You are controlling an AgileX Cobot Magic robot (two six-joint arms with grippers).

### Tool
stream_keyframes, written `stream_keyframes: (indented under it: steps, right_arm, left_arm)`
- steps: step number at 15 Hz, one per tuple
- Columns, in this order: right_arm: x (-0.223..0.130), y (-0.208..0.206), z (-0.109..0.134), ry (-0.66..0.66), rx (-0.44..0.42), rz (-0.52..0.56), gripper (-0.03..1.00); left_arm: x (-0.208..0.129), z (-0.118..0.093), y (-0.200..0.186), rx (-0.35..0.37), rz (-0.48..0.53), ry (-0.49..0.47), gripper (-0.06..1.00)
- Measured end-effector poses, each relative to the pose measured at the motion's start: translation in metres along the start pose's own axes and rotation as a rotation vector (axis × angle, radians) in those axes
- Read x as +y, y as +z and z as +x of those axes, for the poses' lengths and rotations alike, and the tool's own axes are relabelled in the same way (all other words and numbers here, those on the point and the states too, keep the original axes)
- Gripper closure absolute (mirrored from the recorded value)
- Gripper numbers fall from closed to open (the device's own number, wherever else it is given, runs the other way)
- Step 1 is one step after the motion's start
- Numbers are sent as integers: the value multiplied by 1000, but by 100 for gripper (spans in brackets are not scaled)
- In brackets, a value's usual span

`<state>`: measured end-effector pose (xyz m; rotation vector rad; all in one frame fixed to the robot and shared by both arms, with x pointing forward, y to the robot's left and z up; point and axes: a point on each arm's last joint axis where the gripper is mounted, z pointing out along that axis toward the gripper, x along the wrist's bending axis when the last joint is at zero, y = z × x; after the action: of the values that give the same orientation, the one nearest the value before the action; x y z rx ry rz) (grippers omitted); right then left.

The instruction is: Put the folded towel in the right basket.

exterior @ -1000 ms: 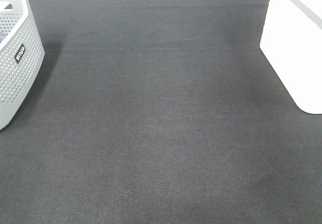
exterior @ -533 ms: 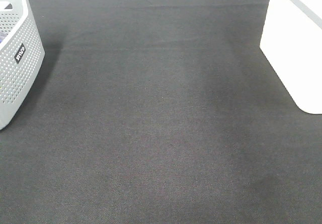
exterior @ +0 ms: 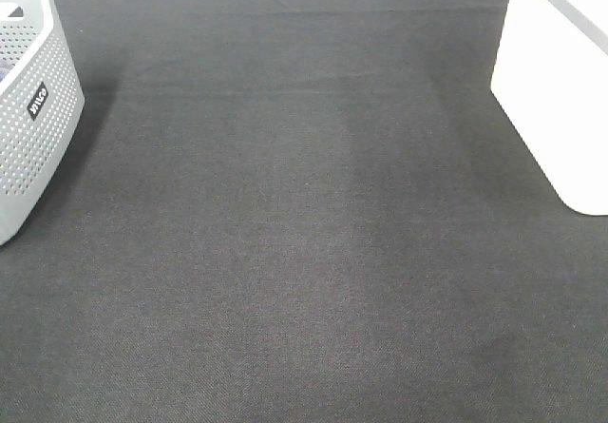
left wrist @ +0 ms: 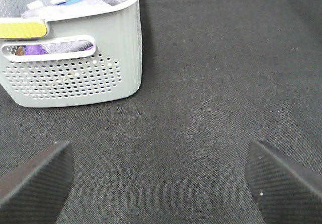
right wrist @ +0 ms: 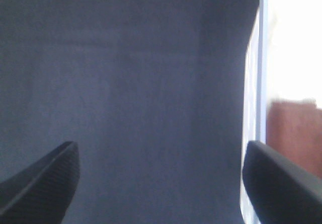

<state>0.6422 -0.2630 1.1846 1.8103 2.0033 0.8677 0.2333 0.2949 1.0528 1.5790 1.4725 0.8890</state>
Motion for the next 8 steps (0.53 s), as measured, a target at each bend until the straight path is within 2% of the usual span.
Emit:
stream_keyframes:
  steps: [2,3,8]
  right_arm:
    - [-23,-12,-1,-1,-41,53,14]
    - [-47,-28,0,-4,-62,86,14]
    - [-149,-63,5,14,-75,221,14]
  left_arm:
    - [0,0,0,0,0,0,7]
    - [0,0,0,0,0,0,7]
    - [0,0,0,0,0,0,7]
